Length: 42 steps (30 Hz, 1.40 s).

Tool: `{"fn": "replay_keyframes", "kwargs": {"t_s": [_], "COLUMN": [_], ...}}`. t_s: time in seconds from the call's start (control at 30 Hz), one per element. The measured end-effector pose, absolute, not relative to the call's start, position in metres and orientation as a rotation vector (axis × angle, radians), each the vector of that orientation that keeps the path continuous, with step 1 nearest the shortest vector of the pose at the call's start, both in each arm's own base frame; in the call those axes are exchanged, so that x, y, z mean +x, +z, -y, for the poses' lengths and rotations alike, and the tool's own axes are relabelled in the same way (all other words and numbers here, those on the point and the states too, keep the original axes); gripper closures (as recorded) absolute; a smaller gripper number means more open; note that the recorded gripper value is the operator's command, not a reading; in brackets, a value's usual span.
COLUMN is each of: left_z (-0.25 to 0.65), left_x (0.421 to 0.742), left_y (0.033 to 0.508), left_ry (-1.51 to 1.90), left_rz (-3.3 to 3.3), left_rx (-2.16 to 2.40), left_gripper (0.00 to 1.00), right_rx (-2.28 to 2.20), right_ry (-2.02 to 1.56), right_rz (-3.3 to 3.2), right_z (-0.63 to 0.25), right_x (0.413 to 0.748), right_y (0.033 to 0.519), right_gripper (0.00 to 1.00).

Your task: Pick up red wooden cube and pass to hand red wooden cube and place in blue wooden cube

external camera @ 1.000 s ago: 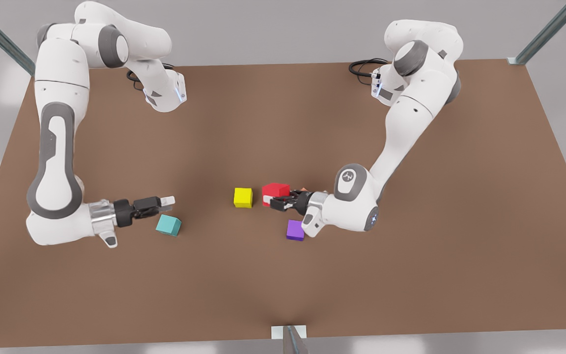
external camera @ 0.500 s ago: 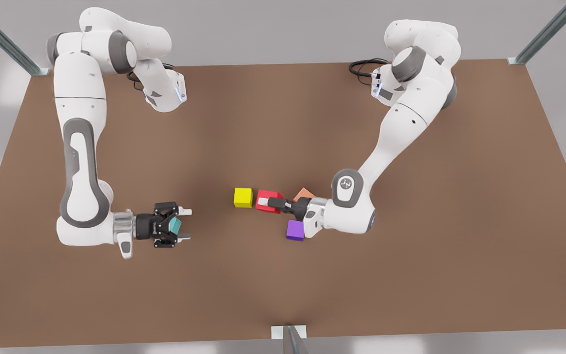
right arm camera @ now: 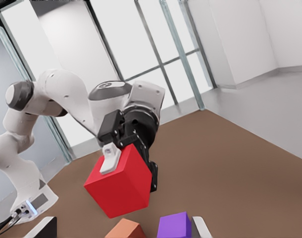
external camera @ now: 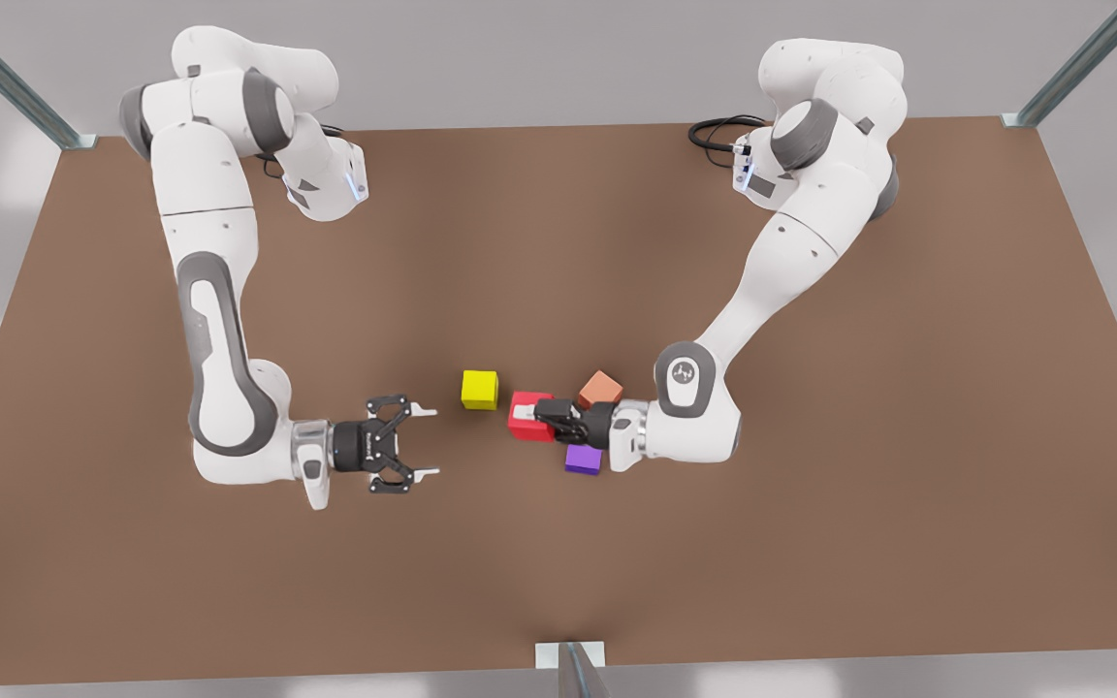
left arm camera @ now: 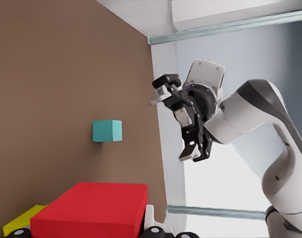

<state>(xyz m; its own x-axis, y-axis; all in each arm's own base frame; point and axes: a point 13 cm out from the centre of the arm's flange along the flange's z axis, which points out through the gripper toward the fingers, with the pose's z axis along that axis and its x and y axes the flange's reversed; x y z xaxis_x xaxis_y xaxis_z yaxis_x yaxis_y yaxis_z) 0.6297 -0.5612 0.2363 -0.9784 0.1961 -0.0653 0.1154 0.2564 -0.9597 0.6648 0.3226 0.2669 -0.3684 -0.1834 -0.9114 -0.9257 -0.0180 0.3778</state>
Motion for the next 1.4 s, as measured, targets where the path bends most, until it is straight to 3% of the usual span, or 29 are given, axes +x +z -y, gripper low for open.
{"fn": "replay_keyframes", "kwargs": {"t_s": [0.3,0.7,1.4], "left_z": [0.562,0.564,0.573], "left_x": [0.641,0.644,0.64], "left_y": [0.246,0.249,0.25], "left_ry": [1.936,1.921,1.85], "left_rz": [2.446,2.418,2.339], "left_rx": [-0.281,-0.157,0.038], "left_gripper": [0.49,0.48,0.49], "right_rx": [-1.117,-1.076,-1.146], "right_ry": [1.381,1.315,1.349], "right_rz": [-1.506,-1.566,-1.422], "right_z": [-0.362,-0.386,-0.421], "right_x": [0.67,0.646,0.625], "right_y": [0.26,0.234,0.248], "right_gripper": [0.0,0.0,0.0]}}
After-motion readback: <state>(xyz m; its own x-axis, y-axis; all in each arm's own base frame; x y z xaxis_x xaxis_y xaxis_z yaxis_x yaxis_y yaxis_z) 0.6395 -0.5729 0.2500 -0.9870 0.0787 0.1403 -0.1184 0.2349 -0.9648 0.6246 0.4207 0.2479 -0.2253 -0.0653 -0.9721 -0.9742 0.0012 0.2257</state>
